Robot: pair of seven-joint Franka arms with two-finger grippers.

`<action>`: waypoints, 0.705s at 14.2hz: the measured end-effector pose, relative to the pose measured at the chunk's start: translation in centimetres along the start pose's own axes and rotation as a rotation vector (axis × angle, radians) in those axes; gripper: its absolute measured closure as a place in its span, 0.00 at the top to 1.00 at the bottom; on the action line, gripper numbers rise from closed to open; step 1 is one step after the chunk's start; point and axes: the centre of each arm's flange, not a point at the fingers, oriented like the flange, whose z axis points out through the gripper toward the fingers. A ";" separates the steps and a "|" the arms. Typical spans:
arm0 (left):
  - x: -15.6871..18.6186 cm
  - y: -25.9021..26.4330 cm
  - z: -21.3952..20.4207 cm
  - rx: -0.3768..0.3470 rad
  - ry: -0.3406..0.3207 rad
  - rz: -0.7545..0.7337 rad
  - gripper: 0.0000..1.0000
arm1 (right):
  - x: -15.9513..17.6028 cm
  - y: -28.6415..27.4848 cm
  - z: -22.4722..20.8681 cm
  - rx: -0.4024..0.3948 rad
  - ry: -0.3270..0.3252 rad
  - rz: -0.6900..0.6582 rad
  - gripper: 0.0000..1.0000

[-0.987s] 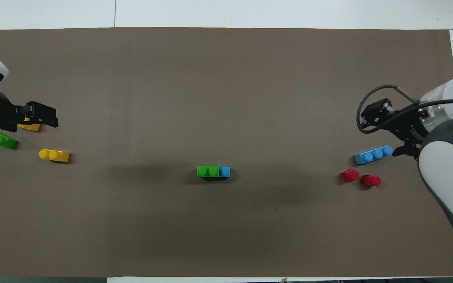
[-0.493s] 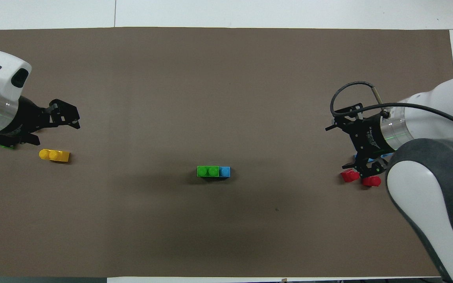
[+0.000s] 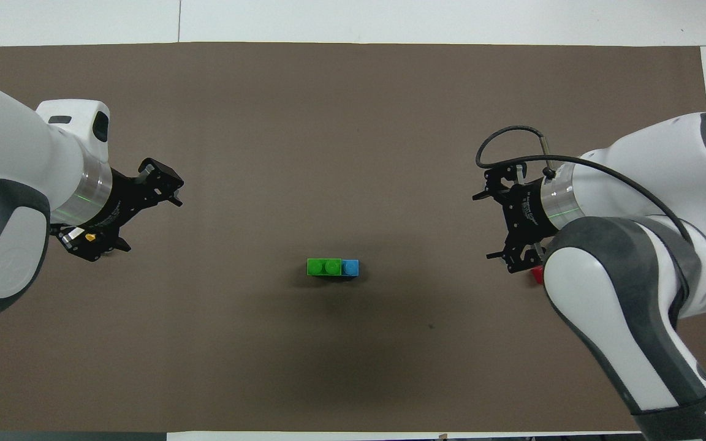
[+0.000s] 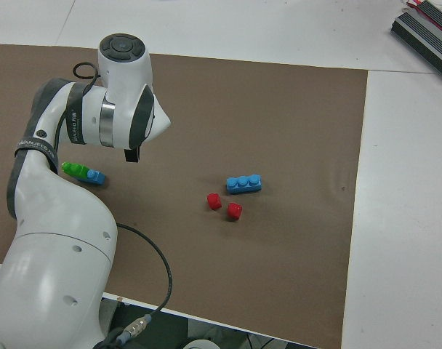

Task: Remove green block with left arm and hold with right
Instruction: 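Move the left gripper and the right gripper toward the joined brick pair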

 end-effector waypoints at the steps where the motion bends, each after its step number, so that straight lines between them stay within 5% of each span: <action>1: -0.8 0.3 0.1 -0.003 -0.009 -0.068 1.00 | -0.8 0.0 1.0 0.011 -0.008 0.014 1.00; 10: -6.4 2.1 2.9 -0.073 0.000 -0.575 1.00 | -6.1 1.5 7.9 0.048 -0.039 0.094 1.00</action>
